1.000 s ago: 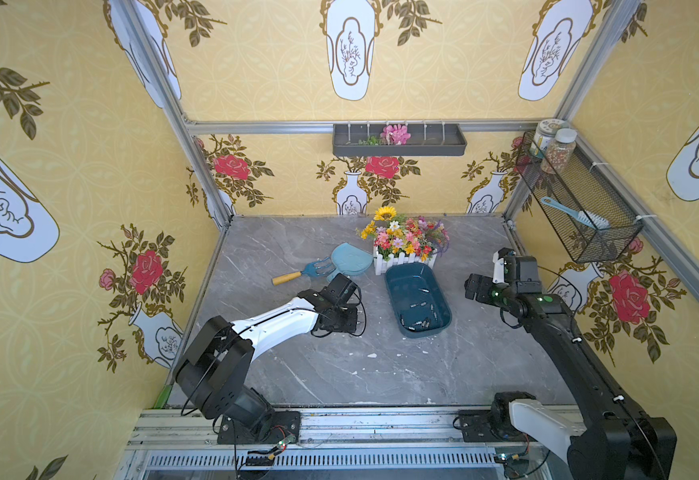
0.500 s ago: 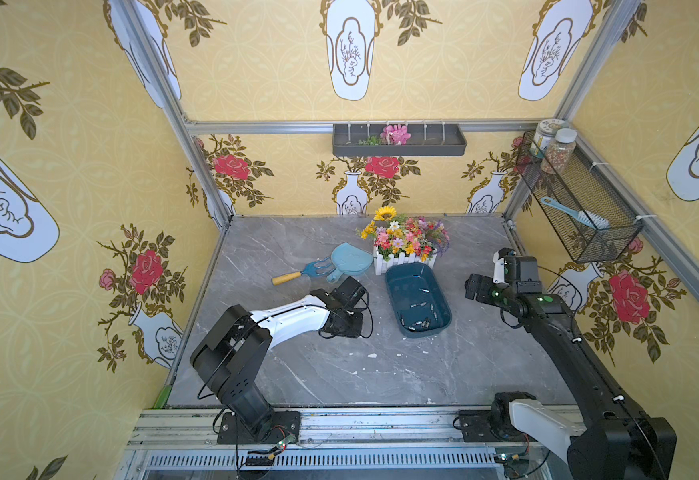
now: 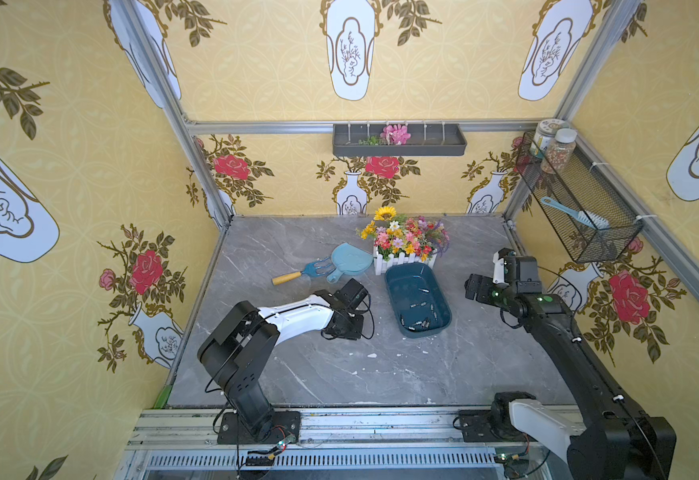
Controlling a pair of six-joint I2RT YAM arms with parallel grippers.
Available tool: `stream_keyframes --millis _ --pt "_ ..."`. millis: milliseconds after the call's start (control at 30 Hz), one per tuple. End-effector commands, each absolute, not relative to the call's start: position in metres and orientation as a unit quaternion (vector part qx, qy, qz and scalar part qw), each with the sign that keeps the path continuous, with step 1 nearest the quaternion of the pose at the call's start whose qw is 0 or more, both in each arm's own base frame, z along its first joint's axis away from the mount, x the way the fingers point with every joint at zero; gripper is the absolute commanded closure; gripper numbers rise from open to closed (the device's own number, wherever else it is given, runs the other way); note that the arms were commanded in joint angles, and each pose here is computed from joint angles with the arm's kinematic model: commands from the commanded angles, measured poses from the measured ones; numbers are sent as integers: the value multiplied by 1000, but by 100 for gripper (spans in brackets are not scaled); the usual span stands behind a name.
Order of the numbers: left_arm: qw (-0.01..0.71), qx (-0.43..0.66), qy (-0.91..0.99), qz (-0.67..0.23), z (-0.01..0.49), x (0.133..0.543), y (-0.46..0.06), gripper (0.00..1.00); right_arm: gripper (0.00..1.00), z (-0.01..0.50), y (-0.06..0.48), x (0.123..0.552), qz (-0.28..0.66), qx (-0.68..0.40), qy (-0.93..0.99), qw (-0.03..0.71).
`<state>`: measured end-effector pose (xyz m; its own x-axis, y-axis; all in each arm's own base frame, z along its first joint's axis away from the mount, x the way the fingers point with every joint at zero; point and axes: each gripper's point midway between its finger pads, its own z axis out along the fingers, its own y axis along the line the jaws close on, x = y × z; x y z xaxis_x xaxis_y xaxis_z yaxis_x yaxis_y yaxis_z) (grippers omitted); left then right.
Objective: Put the bit on the desktop into the storage box
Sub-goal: Pick up the screwdriver bit from the center of the board.
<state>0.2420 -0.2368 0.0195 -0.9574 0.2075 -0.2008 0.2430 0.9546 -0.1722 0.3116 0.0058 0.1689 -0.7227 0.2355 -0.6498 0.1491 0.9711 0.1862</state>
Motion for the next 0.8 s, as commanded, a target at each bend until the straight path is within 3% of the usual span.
stream_keyframes --millis 0,767 --pt "86 120 985 -94 16 241 -237 70 3 172 5 317 61 106 921 369" --pt "79 135 985 -79 9 238 -238 83 3 171 4 318 61 108 922 367"
